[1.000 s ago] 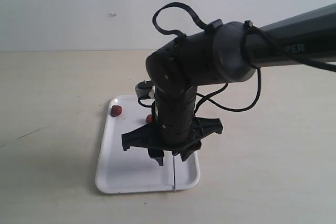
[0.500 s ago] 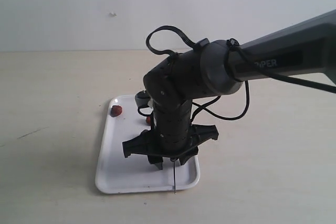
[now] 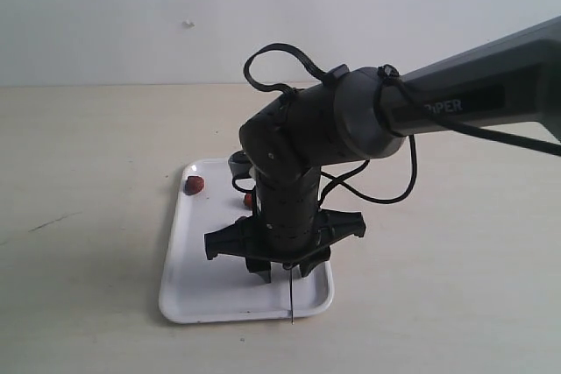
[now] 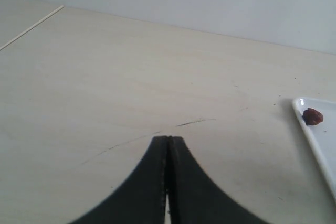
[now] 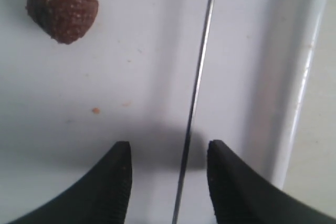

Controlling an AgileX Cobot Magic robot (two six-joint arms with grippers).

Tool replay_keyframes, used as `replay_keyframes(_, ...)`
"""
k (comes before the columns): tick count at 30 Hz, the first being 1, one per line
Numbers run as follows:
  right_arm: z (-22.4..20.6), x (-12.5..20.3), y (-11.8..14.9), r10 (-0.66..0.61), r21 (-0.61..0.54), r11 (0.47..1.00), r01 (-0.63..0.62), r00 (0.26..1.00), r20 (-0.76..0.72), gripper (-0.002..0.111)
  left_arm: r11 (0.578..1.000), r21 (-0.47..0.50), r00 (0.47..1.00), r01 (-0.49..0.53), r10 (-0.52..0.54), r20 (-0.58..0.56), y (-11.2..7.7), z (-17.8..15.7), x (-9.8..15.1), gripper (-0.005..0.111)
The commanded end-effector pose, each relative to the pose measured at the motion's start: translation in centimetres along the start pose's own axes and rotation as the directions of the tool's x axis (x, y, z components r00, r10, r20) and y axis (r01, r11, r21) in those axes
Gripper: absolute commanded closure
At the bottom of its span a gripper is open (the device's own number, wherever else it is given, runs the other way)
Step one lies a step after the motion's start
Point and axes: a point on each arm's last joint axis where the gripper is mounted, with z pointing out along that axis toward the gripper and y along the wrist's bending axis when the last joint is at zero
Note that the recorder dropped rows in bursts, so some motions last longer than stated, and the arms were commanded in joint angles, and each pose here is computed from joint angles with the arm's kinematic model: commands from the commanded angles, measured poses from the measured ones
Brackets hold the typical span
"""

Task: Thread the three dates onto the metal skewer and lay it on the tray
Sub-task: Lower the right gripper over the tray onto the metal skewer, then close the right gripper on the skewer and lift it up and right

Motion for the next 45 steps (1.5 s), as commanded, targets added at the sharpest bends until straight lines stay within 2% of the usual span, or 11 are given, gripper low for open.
replay_keyframes(1, -0.1, 0.1, 0.0, -0.003, 0.010, 1.000, 0.003, 1.000, -0.004, 0.064, 1.000, -0.003, 1.000, -0.002, 0.002, 0.010, 0.0, 0.0, 0.0, 0.107)
replay_keyframes(7, -0.1, 0.2, 0.0, 0.006, 0.009, 1.000, -0.006, 1.000, -0.018, 0.078, 1.000, -0.003, 1.000, -0.002, 0.002, 0.010, 0.0, 0.0, 0.0, 0.107)
replay_keyframes(16, -0.1, 0.2, 0.1, 0.020, 0.005, 1.000, -0.020, 1.000, -0.021, 0.107, 1.000, -0.003, 1.000, -0.002, 0.002, 0.010, 0.0, 0.0, 0.0, 0.107)
replay_keyframes(24, -0.9, 0.2, 0.0, 0.051, -0.001, 0.999, -0.051, 0.999, -0.008, 0.108, 1.000, -0.003, 1.000, -0.002, 0.002, 0.010, 0.0, 0.0, 0.0, 0.107)
replay_keyframes(30, -6.2, -0.2, -0.5, 0.083, -0.062, 0.995, -0.078, 0.992, 0.099, 0.108, 1.000, -0.003, 1.000, -0.002, 0.002, 0.010, 0.0, 0.0, 0.0, 0.107)
replay_keyframes(35, -13.2, 0.5, -2.7, 0.025, -0.041, 0.999, -0.017, 0.974, 0.224, 0.108, 1.000, -0.003, 1.000, -0.002, 0.002, 0.010, 0.0, 0.0, 0.0, 0.107)
replay_keyframes(41, -20.4, 2.9, -5.4, -0.155, -0.023, 0.985, 0.171, 0.935, 0.320, 0.108, 1.000, -0.003, 1.000, -0.002, 0.002, 0.010, 0.0, 0.0, 0.0, 0.107)
replay_keyframes(45, -24.1, 4.6, -7.1, -0.363, 0.033, 0.924, 0.380, 0.849, 0.385, 0.108, 1.000, -0.003, 1.000, -0.002, 0.002, 0.010, 0.0, 0.0, 0.0, 0.107)
